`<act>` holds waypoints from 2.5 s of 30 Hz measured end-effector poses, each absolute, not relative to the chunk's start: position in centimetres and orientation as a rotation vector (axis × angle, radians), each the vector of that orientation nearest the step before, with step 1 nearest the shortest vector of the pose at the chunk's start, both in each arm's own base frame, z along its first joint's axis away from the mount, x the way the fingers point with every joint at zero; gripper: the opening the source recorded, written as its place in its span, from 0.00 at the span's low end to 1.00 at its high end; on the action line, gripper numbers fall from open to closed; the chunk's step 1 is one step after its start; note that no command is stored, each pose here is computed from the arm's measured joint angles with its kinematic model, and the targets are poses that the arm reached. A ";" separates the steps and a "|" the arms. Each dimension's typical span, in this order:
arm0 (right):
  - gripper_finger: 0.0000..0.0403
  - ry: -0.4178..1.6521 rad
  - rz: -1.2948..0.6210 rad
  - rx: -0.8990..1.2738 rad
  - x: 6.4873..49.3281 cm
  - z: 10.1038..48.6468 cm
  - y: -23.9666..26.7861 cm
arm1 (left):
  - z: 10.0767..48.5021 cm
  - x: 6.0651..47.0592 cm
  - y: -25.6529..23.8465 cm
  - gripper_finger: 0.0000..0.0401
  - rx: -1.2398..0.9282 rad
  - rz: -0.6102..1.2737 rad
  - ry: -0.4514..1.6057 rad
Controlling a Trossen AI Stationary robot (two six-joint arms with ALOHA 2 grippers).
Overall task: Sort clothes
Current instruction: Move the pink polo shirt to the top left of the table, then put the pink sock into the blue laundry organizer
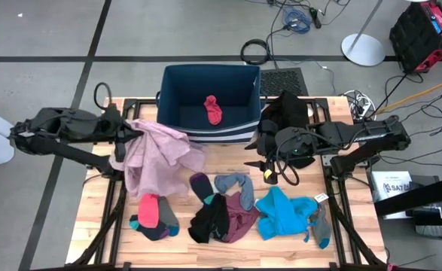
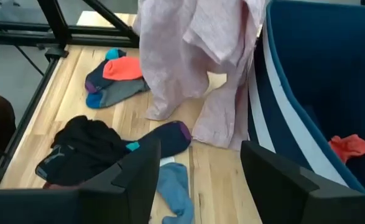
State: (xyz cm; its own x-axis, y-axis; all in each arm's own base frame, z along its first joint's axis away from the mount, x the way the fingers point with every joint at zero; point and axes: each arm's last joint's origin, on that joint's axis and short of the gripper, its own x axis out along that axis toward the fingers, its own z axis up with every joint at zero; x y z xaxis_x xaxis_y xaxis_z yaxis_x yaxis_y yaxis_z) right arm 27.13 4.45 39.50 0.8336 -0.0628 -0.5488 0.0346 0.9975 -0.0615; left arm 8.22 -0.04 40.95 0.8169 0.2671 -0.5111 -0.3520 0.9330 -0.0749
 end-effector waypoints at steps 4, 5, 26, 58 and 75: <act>0.52 0.599 -0.054 -0.048 27.4 38.3 4.5 | 38.7 9.6 0.0 0.03 -0.129 0.409 0.558; 0.52 0.597 -0.055 -0.045 27.6 37.9 4.5 | 37.9 10.1 -0.1 0.03 -0.118 0.425 0.573; 0.52 0.608 -0.073 0.058 28.6 31.2 4.8 | 23.5 15.1 -1.0 0.07 -0.134 0.418 1.030; 0.52 0.544 -0.025 0.090 29.4 31.5 5.0 | 38.7 13.4 -1.4 0.36 -0.259 0.176 0.767; 0.52 0.128 0.393 -0.131 43.5 23.2 9.0 | 38.5 15.0 -1.3 0.36 0.070 0.463 0.483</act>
